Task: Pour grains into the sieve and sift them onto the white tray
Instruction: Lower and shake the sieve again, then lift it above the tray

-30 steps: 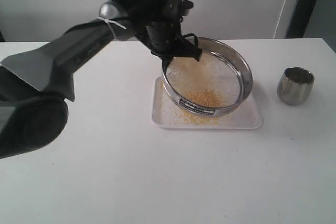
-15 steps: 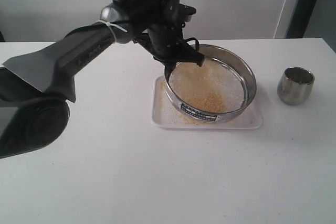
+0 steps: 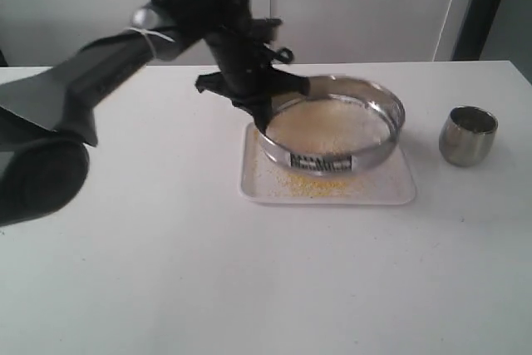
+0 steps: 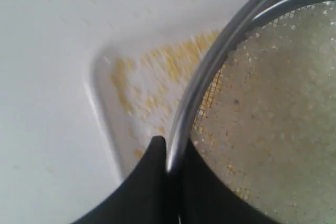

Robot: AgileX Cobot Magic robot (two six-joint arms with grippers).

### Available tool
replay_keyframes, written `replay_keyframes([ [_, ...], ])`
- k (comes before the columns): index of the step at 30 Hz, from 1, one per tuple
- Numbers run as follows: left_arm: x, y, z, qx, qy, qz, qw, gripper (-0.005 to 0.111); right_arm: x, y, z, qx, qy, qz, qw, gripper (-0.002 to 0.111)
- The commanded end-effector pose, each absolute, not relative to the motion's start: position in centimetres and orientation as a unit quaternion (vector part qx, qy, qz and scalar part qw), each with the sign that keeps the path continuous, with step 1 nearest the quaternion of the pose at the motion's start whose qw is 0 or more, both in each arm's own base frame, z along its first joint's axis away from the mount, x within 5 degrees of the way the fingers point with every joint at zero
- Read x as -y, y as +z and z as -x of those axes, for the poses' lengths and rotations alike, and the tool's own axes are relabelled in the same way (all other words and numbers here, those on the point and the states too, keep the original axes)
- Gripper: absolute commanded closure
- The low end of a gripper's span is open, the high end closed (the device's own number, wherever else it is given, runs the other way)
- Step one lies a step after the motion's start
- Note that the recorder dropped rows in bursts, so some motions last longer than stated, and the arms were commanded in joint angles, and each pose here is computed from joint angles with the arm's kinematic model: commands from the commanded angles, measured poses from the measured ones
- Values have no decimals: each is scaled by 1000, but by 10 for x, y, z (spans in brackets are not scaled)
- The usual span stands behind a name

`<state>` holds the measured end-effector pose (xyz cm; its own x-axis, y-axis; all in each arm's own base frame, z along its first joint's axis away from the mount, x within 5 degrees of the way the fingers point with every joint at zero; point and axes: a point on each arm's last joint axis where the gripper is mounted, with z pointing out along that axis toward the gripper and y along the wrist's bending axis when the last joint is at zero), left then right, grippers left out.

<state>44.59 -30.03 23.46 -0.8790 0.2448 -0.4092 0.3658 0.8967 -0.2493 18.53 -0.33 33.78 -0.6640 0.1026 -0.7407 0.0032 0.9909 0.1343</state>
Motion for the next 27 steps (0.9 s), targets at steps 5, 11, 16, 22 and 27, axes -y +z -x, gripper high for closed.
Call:
replay_keyframes([
  [5,342,242,-415,-938,-37,-229,259,107,4,339,-185,-906,63,-40,416,108],
  [11,290,265,-442,-954,-114,-156,228,107,4,339,-185,-907,62,-40,414,108],
  [16,332,240,-424,-940,-79,-229,242,107,4,339,-185,-907,63,-40,415,108],
  [22,323,242,-430,-944,-64,-206,247,107,4,339,-185,-907,63,-40,415,108],
  [27,322,242,-430,-946,-66,-205,243,107,4,339,-185,-907,63,-40,415,108],
])
